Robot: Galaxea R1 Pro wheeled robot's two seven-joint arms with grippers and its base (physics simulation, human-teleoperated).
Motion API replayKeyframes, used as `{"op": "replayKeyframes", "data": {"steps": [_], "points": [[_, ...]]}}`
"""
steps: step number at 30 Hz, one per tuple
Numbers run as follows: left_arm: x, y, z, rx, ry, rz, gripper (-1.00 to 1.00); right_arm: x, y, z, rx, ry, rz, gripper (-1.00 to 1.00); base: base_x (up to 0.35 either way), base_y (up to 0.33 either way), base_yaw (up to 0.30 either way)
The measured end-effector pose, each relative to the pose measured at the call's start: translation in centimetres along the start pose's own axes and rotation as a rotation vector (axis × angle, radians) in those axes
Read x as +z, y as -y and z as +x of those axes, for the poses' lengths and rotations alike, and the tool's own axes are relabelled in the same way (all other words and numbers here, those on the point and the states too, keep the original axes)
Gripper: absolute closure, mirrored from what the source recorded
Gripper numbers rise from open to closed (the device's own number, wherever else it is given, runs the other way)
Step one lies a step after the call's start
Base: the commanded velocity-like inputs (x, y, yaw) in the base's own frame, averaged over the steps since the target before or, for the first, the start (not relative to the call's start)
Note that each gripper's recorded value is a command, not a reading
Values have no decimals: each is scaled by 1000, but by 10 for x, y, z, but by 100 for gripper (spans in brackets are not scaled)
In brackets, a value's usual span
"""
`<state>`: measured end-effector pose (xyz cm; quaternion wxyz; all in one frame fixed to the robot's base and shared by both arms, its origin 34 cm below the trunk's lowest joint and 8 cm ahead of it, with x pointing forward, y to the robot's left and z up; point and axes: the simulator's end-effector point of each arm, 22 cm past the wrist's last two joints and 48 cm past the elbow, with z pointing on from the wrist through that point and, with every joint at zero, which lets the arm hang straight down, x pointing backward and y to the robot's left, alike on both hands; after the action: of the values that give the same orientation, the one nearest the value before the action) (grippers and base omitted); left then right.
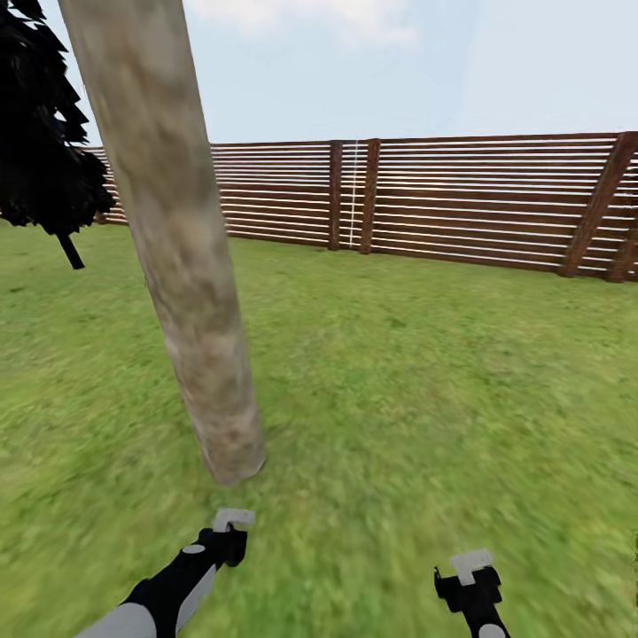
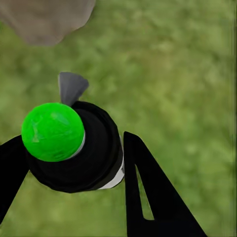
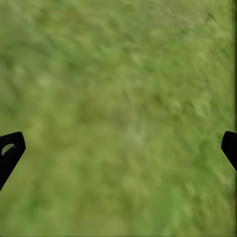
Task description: In the garden, pick up the pesticide atomizer on the floor and spray pesticide onto both trees until each tree trunk is fully covered.
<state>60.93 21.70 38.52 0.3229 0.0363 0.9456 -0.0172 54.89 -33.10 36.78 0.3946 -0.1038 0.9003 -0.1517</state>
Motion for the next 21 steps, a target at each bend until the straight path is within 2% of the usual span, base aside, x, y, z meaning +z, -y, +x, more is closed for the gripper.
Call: {"op": "replayKeyframes", "data": {"steps": [3, 6, 10, 17, 21], "points": [[-1, -17, 1, -11, 1, -56, 100, -2, -13, 4, 9, -9, -26, -100, 330, 58, -88], [-1, -26, 1, -16, 1, -96, 100, -6, -30, 10, 22, -23, -64, -100, 104, 38, -12], [-1, -31, 1, -17, 5, -104, 100, -7, -30, 14, 21, -29, -65, -100, 2, 10, -1], [-1, -31, 1, -20, 5, -108, 100, -8, -32, 16, 22, -32, -69, -100, -151, 149, 0], [-2, -30, 0, -21, 8, -108, 100, -8, -32, 16, 22, -31, -69, -100, 107, 21, 0]]}}
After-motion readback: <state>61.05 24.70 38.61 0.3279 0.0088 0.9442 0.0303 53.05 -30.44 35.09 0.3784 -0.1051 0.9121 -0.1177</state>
